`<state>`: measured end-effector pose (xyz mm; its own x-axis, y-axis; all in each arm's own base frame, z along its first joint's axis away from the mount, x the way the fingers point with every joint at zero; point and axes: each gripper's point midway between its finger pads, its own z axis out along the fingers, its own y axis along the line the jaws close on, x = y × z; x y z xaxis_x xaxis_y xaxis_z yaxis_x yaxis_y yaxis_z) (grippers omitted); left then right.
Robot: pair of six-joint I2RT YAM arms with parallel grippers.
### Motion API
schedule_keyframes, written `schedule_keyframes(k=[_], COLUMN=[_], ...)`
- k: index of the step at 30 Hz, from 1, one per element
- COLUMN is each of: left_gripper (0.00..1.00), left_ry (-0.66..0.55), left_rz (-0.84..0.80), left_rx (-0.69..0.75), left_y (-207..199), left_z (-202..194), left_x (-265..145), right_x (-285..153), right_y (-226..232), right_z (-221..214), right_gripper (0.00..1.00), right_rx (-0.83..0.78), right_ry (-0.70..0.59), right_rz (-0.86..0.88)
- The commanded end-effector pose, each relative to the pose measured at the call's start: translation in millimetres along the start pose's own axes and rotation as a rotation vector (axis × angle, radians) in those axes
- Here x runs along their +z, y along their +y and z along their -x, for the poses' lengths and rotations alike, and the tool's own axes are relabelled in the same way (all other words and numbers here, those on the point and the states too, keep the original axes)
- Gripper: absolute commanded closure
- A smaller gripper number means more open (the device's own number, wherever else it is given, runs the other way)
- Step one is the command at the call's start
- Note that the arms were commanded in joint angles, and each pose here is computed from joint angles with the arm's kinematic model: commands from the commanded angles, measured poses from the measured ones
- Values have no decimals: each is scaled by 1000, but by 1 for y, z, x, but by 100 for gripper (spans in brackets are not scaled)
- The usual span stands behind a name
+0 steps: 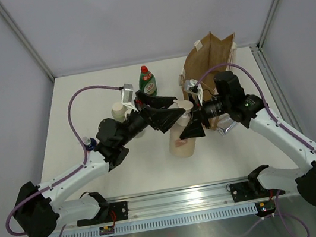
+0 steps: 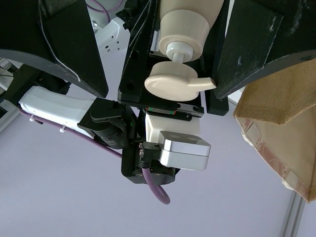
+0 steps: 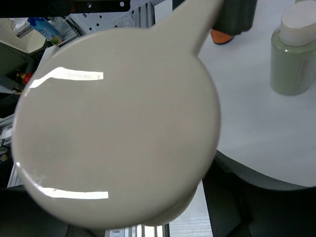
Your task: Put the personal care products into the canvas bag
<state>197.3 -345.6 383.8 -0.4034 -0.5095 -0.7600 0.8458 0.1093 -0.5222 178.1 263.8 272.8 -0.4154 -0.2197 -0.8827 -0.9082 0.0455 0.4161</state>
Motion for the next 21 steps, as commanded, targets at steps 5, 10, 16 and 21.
schedule_keyframes(k=[5,10,16,21], left_gripper=[7,6,3,2], left_ry=[-56,-37,-41,-12], left_rz=[-24,46,159,229], left_rx=[24,78,147,181], left_y=[-4,2,12,25], left_z=[9,14,24,22], left_x=[1,-4,-18,-23], right_x=[-8,-13,-16,-18], right_y=[3,4,1,-2], right_z=[28,34,42,50], right_gripper=[100,100,100,100], right_rx=[-78,-61,-42,-28], right_ry=[-83,-104,-126,-146], right_rz=[8,9,8,8])
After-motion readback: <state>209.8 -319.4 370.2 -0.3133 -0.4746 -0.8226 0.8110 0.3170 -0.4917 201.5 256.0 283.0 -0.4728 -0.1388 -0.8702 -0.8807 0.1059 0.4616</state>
